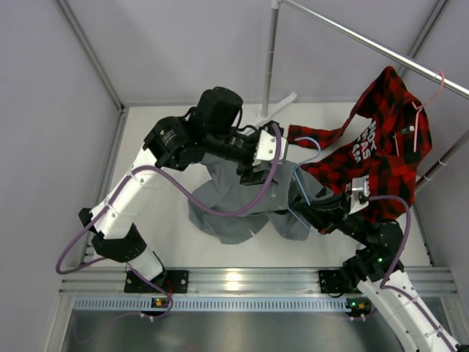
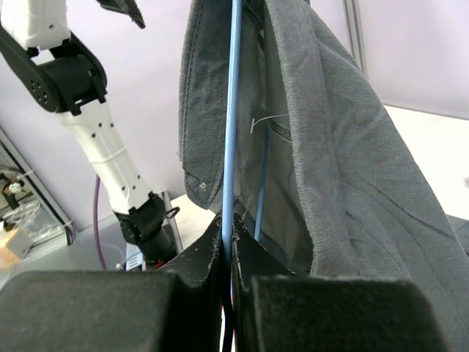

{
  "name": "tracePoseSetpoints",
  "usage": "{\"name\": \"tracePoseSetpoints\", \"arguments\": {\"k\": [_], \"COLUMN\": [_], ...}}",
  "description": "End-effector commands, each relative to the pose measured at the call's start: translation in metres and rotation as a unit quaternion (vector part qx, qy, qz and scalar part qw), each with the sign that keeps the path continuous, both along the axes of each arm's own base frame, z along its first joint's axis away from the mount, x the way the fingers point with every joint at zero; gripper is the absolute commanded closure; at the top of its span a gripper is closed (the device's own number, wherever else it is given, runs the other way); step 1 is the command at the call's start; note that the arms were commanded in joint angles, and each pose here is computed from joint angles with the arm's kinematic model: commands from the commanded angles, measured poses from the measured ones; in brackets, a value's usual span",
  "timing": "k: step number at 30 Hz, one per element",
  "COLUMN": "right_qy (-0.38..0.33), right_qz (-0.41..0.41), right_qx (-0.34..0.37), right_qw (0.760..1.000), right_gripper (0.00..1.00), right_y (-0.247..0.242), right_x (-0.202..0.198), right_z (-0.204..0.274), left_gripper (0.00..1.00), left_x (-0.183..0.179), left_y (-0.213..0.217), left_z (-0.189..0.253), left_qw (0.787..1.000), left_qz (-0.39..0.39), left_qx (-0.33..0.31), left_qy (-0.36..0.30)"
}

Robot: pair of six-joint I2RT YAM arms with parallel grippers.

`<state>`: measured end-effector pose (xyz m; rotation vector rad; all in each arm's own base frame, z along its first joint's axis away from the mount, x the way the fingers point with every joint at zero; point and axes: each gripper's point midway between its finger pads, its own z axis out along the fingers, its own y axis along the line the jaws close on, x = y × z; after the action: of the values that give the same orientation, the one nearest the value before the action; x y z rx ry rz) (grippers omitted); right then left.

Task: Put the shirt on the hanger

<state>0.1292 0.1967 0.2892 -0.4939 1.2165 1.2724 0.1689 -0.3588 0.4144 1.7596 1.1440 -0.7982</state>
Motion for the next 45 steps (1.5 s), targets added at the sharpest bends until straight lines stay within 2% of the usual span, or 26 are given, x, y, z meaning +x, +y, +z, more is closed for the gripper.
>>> {"name": "tracePoseSetpoints", "arguments": {"k": [1, 2, 3, 14, 20, 22, 23, 24, 25, 31, 33, 34, 35, 36, 37, 38, 39, 40, 41, 42, 43, 45], "right_qy": [-0.069, -0.079, -0.085, -0.126, -0.155, -0.145, -0.149, -0.145, -0.146, -0.144, -0.136, -0.127, -0.103, -0.086, -0.071, -0.022, 0.008, 0.036, 0.087, 0.110, 0.146, 0.190], "right_qz": [0.018, 0.023, 0.026, 0.054, 0.073, 0.070, 0.065, 0.064, 0.063, 0.066, 0.061, 0.056, 0.029, 0.008, -0.054, -0.088, -0.124, -0.162, -0.223, -0.244, -0.262, -0.236], "right_qx": [0.005, 0.002, 0.002, -0.015, -0.032, -0.041, -0.042, -0.045, -0.044, -0.047, -0.057, -0.064, -0.077, -0.085, -0.084, -0.101, -0.107, -0.109, -0.107, -0.103, -0.087, -0.077], "right_qw": [0.997, 0.997, 0.996, 0.990, 0.985, 0.986, 0.986, 0.986, 0.986, 0.986, 0.987, 0.988, 0.991, 0.993, 0.992, 0.991, 0.986, 0.980, 0.965, 0.958, 0.950, 0.950], "right_gripper": [1.00, 1.00, 1.00, 1.00, 1.00, 1.00, 1.00, 1.00, 1.00, 1.00, 1.00, 0.93, 0.79, 0.63, 0.36, 0.24, 0.16, 0.12, 0.11, 0.11, 0.12, 0.14], "right_y": [-0.001, -0.001, -0.001, 0.003, 0.005, 0.005, 0.005, 0.005, 0.005, 0.007, 0.010, 0.011, 0.009, 0.006, -0.005, -0.014, -0.024, -0.035, -0.055, -0.063, -0.068, -0.059], "right_x": [-0.018, -0.021, -0.023, -0.035, -0.044, -0.041, -0.041, -0.040, -0.039, -0.035, -0.027, -0.023, -0.010, -0.003, 0.015, 0.022, 0.029, 0.035, 0.044, 0.046, 0.050, 0.048], "right_z": [0.029, 0.030, 0.032, 0.046, 0.056, 0.053, 0.055, 0.053, 0.055, 0.059, 0.060, 0.058, 0.054, 0.051, 0.057, 0.041, 0.035, 0.029, 0.018, 0.011, -0.001, -0.017], "left_gripper": [0.28, 0.44, 0.46, 0.50, 0.60, 0.63, 0.67, 0.89, 1.00, 1.00, 1.00, 1.00, 1.00, 1.00, 1.00, 1.00, 1.00, 1.00, 1.00, 1.00, 1.00, 1.00], "left_x": [-0.009, -0.009, -0.007, -0.021, -0.029, -0.035, -0.036, -0.040, -0.041, -0.043, -0.030, -0.007, 0.008, 0.022, 0.047, 0.054, 0.063, 0.067, 0.078, 0.082, 0.085, 0.083], "left_y": [0.000, -0.001, -0.002, -0.005, -0.006, -0.004, -0.003, -0.002, -0.001, 0.004, 0.003, 0.005, 0.005, 0.009, 0.020, 0.032, 0.037, 0.044, 0.064, 0.071, 0.074, 0.089], "left_z": [-0.004, -0.009, -0.012, -0.016, -0.020, -0.016, -0.015, -0.012, -0.011, -0.008, -0.005, -0.008, 0.007, 0.003, 0.003, 0.013, 0.007, 0.007, 0.029, 0.030, 0.006, 0.019], "left_qw": [1.000, 0.999, 0.999, 0.996, 0.994, 0.993, 0.993, 0.992, 0.992, 0.993, 0.996, 0.996, 0.995, 0.990, 0.973, 0.963, 0.953, 0.940, 0.914, 0.898, 0.881, 0.846], "left_qz": [-0.024, -0.022, -0.018, -0.037, -0.057, -0.070, -0.074, -0.081, -0.082, -0.082, -0.040, 0.041, 0.085, 0.133, 0.224, 0.263, 0.297, 0.333, 0.391, 0.420, 0.450, 0.485], "left_qx": [0.002, 0.008, 0.013, 0.012, 0.012, 0.006, 0.003, -0.001, -0.003, -0.006, -0.008, 0.001, -0.026, -0.025, -0.027, -0.044, -0.047, -0.058, -0.107, -0.127, -0.125, -0.195], "left_qy": [0.017, 0.023, 0.026, 0.081, 0.098, 0.095, 0.095, 0.094, 0.092, 0.080, 0.074, 0.074, 0.051, 0.049, 0.041, 0.032, 0.031, 0.047, 0.030, 0.040, 0.073, 0.104]}}
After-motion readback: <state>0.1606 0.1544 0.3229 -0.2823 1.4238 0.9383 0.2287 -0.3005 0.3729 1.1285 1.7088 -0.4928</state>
